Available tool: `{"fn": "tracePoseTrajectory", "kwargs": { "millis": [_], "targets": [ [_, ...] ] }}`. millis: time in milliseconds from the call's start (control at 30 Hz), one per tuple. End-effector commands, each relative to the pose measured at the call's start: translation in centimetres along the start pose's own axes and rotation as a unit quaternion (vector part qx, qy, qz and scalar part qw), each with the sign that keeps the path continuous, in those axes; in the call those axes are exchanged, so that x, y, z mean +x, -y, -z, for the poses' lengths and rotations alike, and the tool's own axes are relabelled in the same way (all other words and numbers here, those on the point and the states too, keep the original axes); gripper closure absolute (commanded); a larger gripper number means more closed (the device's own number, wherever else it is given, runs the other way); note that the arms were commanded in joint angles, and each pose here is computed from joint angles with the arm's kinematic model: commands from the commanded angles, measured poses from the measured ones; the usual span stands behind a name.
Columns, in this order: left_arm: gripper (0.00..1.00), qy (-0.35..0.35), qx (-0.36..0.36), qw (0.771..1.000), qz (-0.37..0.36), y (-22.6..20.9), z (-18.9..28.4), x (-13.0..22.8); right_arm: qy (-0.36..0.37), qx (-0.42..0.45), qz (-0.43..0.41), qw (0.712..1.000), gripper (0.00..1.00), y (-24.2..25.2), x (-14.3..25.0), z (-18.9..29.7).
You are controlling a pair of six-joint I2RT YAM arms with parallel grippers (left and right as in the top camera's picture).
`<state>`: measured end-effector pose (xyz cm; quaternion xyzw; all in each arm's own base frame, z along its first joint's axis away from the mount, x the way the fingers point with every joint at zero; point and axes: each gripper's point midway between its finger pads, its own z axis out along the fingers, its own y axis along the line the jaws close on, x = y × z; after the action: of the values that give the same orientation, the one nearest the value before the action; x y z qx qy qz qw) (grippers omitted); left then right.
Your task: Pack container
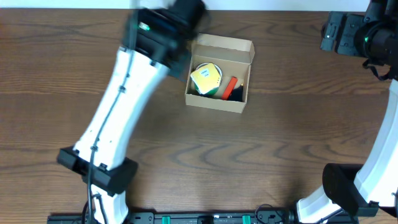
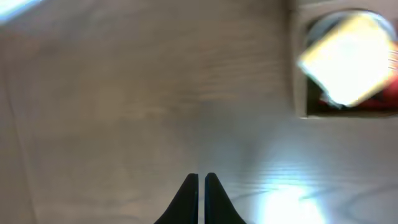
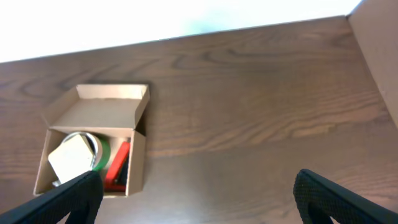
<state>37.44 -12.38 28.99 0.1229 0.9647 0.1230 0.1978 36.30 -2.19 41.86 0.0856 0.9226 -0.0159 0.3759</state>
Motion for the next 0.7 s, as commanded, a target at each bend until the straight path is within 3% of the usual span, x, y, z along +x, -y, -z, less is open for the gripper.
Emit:
{"fn": "tracePoseTrajectory", "kwargs": {
  "millis": [0, 167, 367, 433, 500, 667],
  "targets": [
    [0.94, -0.057, 0.019, 0.995, 0.084, -3.4, -1.0, 2.1, 0.011, -0.012, -0.019, 1.0, 0.01, -0.2, -0.6, -0.1],
    [0.94, -0.083, 0.086, 0.979, 0.167, -6.5, -2.4, 2.8, 0.01, -0.019, -0.02, 1.0, 0.01, -0.5, -0.6, 0.0],
    [0.94, -0.094, 0.076, 0.968, 0.219, -11.8, -3.6, 4.2, 0.009, -0.052, -0.02, 0.998, 0.01, -1.6, -0.6, 0.0],
    [0.94, -0.095, 0.084, 0.965, 0.232, -12.4, -3.7, 4.4, 0.008, -0.069, -0.02, 0.997, 0.37, -2.2, -0.6, 0.0],
    [0.94, -0.094, 0.097, 0.961, 0.242, -12.5, -3.8, 4.4, -0.002, -0.07, -0.018, 0.997, 0.6, -2.4, -0.5, -0.6],
    [0.95, -0.093, 0.107, 0.962, 0.232, -12.0, -3.7, 4.2, -0.082, -0.055, -0.028, 0.995, 0.99, -2.4, 1.8, -4.8]
  ]
}}
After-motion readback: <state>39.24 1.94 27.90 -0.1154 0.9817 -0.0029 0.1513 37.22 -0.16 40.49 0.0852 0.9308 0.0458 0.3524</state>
